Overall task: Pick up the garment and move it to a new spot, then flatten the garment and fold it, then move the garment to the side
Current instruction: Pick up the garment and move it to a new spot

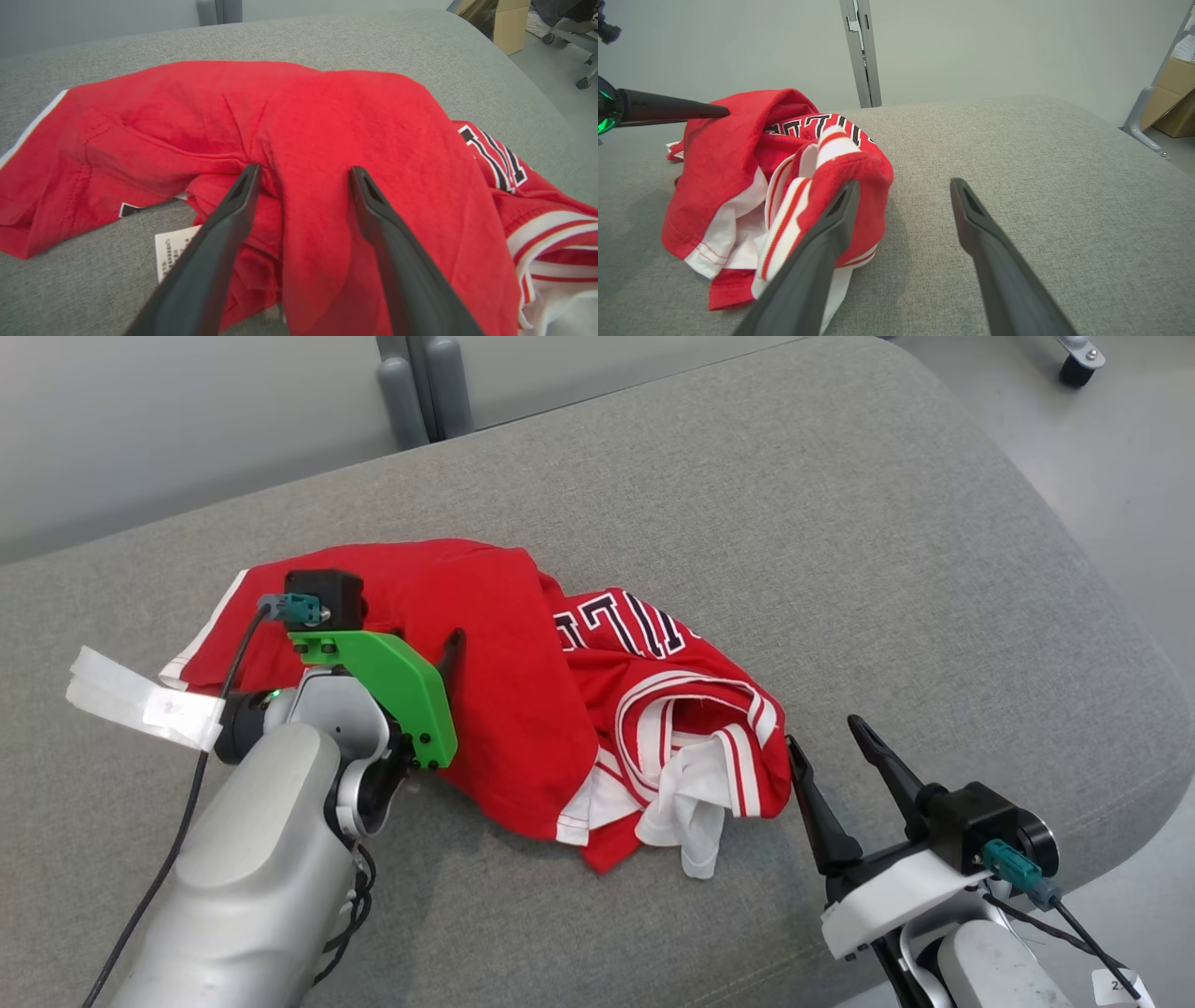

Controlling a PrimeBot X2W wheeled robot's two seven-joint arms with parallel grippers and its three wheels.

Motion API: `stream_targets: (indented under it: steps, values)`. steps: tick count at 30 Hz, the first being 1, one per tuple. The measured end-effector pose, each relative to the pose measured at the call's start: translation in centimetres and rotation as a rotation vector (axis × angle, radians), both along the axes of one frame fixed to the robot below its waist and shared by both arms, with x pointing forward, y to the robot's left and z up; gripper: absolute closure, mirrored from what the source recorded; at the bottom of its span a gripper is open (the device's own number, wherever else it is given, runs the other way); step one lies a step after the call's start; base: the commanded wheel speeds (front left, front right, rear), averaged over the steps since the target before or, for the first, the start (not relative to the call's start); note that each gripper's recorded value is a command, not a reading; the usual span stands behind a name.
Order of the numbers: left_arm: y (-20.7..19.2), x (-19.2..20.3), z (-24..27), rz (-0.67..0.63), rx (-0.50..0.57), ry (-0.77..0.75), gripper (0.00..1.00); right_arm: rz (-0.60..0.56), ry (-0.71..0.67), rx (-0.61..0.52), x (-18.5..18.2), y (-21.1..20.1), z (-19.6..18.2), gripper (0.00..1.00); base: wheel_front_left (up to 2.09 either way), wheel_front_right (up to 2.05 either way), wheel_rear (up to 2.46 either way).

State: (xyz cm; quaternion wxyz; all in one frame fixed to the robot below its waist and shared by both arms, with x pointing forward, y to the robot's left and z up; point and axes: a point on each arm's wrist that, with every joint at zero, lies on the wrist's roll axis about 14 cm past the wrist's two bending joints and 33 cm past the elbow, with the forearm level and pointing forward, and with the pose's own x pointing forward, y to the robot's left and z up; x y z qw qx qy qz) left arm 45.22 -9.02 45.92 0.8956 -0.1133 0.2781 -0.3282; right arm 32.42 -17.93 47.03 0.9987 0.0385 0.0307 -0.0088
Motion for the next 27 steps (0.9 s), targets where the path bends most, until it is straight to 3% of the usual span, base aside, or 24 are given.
stream_targets:
  steps: [1,2,3,4,12,20,24,27]
  values:
    - [0.0,0.1,-0.1,0.000,0.005,0.001,0.12,-0.003,0.002,-0.001,0.0,-0.1,-0.1,0.00,0.00,0.00,0.00]
    - [-0.1,0.3,-0.2,-0.002,0.007,-0.002,0.41,-0.007,0.005,-0.001,-0.1,-0.2,-0.1,0.00,0.00,0.00,0.00]
    - [-0.2,0.4,-0.1,-0.004,0.005,-0.004,0.62,-0.011,0.008,-0.001,-0.1,-0.3,-0.2,0.00,0.00,0.00,0.00]
    - [-0.4,0.5,-0.1,-0.006,0.004,-0.005,1.00,-0.017,0.010,-0.002,-0.1,-0.5,-0.3,0.00,0.00,0.00,0.00]
    - [-1.2,1.2,1.4,-0.022,-0.021,-0.065,1.00,-0.057,0.017,-0.008,-0.1,-1.6,-0.4,0.00,0.00,0.00,0.00]
    - [-0.7,5.1,12.7,0.055,-0.257,-0.307,1.00,-0.033,0.014,-0.003,0.8,-0.9,-0.5,0.00,0.00,0.00,0.00]
    - [3.3,7.1,14.9,0.127,-0.248,-0.385,1.00,-0.016,0.013,-0.001,1.2,-0.3,-0.5,0.00,0.00,0.00,0.00]
    - [10.3,9.7,14.4,0.268,-0.150,-0.408,1.00,0.005,0.007,0.003,1.5,0.3,-0.4,0.00,0.00,0.00,0.00]
